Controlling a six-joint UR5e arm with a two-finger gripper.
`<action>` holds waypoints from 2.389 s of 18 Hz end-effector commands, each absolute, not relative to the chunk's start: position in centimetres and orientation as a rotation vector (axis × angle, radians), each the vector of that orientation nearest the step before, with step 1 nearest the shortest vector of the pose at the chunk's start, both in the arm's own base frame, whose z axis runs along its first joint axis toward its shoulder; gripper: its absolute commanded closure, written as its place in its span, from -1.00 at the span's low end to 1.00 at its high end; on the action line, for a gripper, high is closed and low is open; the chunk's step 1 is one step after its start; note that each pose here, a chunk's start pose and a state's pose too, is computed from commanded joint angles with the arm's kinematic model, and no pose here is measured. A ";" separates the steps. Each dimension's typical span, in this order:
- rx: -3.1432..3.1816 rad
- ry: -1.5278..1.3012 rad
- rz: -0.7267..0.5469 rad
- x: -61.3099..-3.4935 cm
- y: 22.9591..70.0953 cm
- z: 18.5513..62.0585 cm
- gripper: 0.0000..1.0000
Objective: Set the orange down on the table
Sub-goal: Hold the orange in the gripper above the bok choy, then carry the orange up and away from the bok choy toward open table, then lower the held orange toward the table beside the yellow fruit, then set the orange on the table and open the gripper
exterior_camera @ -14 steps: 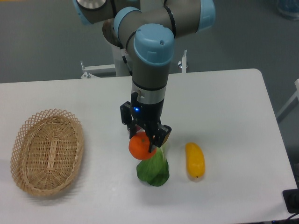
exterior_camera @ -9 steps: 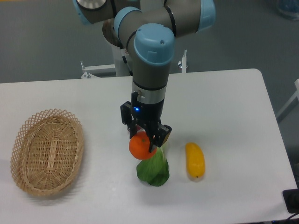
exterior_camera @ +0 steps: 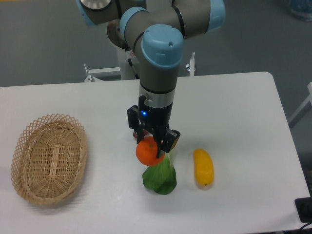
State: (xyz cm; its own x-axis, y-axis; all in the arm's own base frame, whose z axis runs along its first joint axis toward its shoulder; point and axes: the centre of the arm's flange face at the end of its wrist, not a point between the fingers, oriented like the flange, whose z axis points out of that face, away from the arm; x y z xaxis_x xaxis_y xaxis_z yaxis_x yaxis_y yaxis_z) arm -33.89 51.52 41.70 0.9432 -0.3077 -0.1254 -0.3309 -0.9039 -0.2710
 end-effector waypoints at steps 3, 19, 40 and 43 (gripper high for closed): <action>-2.816 0.574 0.103 -34.6 47.9 40.1 -0.33; -2.950 0.798 -0.063 -41.1 37.0 29.0 -0.33; -3.038 0.612 -0.080 -39.1 37.2 21.8 -0.44; -3.039 0.610 -0.082 -39.2 37.2 21.7 -0.44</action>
